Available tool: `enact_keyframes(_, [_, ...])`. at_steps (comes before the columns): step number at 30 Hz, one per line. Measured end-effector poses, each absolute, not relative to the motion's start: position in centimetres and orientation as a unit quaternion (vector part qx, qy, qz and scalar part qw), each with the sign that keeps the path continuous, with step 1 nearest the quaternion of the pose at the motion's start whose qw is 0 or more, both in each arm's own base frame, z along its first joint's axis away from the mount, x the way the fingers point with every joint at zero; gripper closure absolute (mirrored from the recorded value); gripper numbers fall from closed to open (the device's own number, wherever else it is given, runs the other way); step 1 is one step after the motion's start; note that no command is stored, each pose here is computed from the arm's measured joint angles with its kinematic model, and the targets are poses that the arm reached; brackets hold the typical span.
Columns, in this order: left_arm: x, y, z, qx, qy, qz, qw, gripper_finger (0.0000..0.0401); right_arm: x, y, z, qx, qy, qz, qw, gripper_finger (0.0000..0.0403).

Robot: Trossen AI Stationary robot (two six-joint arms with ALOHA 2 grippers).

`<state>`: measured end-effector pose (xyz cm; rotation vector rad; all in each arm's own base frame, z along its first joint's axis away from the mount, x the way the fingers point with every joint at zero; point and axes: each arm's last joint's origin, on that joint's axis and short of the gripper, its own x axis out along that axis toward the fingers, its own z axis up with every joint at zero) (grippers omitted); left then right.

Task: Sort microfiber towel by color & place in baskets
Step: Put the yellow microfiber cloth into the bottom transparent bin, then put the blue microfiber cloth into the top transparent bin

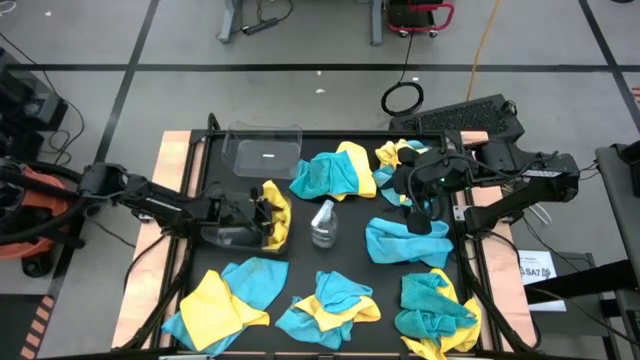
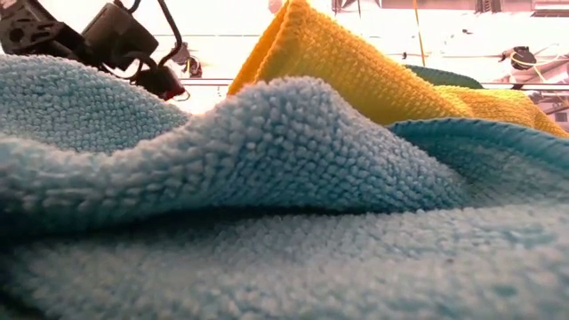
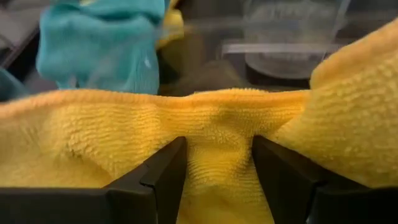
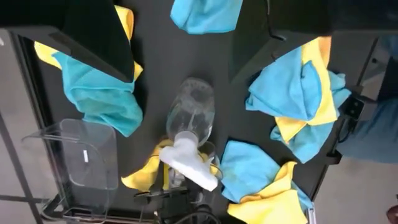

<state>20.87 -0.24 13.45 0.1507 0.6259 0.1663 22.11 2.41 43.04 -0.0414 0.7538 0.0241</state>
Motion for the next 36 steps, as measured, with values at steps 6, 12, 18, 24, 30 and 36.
enact_keyframes(6, [20.3,-0.3,13.1,0.060,0.340,0.078,0.935,0.0208,21.9,2.6,42.6,-0.040,0.389,-0.020,0.920,0.0150])
enact_keyframes(12, [19.3,-0.4,12.9,0.025,0.387,0.072,0.919,0.0208,21.9,2.4,40.4,-0.039,0.442,-0.047,0.895,0.0150])
enact_keyframes(18, [18.7,-0.4,13.5,-0.008,0.413,0.076,0.908,0.0208,22.1,2.4,36.6,-0.039,0.505,-0.063,0.860,0.0150])
enact_keyframes(24, [19.1,-0.8,16.6,-0.042,0.402,0.034,0.914,0.0208,21.9,2.4,31.2,-0.023,0.577,-0.084,0.812,0.0150])
enact_keyframes(30, [19.0,-0.9,19.4,-0.042,0.381,0.012,0.924,0.0208,21.2,2.6,24.9,0.018,0.630,-0.072,0.773,0.0150])
enact_keyframes(36, [18.6,-0.8,21.0,-0.033,0.381,0.006,0.924,0.0208,19.6,2.5,19.7,0.041,0.663,-0.076,0.744,0.0150])
